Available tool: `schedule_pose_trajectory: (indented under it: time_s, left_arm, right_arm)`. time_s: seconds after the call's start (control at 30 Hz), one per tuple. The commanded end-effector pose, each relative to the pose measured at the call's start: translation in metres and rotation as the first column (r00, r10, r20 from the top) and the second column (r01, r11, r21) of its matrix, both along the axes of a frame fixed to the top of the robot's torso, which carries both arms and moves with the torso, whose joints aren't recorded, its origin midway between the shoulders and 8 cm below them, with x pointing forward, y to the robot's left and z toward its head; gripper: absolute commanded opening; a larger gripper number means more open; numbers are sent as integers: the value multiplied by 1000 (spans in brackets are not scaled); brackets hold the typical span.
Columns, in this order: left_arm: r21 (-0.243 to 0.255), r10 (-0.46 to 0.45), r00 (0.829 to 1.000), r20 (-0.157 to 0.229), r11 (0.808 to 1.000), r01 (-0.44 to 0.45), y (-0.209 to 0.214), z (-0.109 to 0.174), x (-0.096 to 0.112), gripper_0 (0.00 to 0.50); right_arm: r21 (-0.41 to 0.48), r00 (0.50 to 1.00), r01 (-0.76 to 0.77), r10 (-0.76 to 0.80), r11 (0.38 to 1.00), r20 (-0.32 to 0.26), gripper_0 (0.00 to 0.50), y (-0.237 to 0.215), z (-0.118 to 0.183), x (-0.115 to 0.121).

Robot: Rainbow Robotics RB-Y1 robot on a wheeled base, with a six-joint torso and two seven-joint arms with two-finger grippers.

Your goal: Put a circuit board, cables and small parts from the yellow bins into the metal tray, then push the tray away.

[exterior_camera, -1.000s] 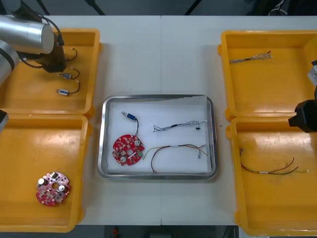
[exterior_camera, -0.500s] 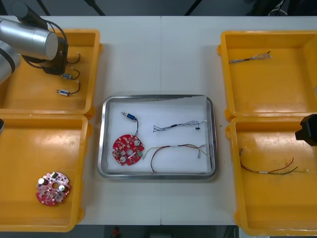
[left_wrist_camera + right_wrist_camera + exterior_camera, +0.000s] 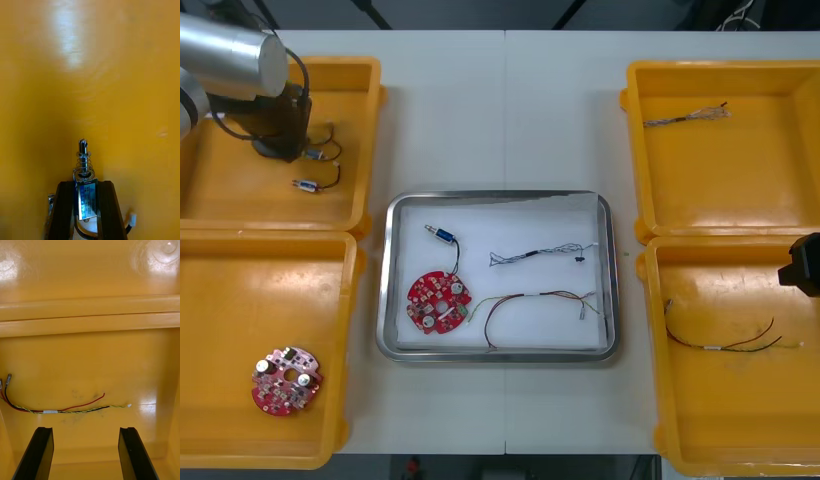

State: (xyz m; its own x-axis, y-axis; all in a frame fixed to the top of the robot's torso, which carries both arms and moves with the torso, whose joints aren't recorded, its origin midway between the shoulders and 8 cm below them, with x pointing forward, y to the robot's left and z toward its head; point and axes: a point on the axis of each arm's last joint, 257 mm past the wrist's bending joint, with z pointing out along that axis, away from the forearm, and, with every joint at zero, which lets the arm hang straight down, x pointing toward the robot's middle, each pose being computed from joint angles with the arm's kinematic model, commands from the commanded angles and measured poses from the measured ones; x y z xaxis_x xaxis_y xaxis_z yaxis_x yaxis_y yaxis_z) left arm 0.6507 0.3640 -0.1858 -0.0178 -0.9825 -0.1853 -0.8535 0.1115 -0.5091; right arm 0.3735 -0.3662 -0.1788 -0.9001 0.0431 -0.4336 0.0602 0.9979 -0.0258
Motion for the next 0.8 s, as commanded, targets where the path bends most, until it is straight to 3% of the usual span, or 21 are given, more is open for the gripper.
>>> schedule_pose_trajectory:
  time_s: [0.03, 0.2, 0.47, 0.63, 0.8]
  left_arm:
    - [30, -113, 990, -83, 993, 115, 16, 27, -23, 0]
    - [59, -150, 986, -79, 986, 154, 23, 65, -28, 0]
    - [125, -227, 966, -121, 962, 242, 28, 112, -51, 0]
    - [91, -256, 955, -148, 958, 271, 6, 122, -66, 0]
    - [28, -237, 963, -127, 970, 243, -28, 132, -75, 0]
  right_arm:
    - [8, 999, 35, -36, 999, 32, 500, -3, 8, -1]
    - [8, 999, 35, -36, 999, 32, 500, -3, 8, -1]
    - [8, 999, 35, -36, 999, 32, 500, -3, 8, -1]
    - [8, 999, 35, -36, 999, 32, 500, -3, 8, -1]
    - [8, 999, 35, -36, 999, 32, 500, -3, 8, -1]
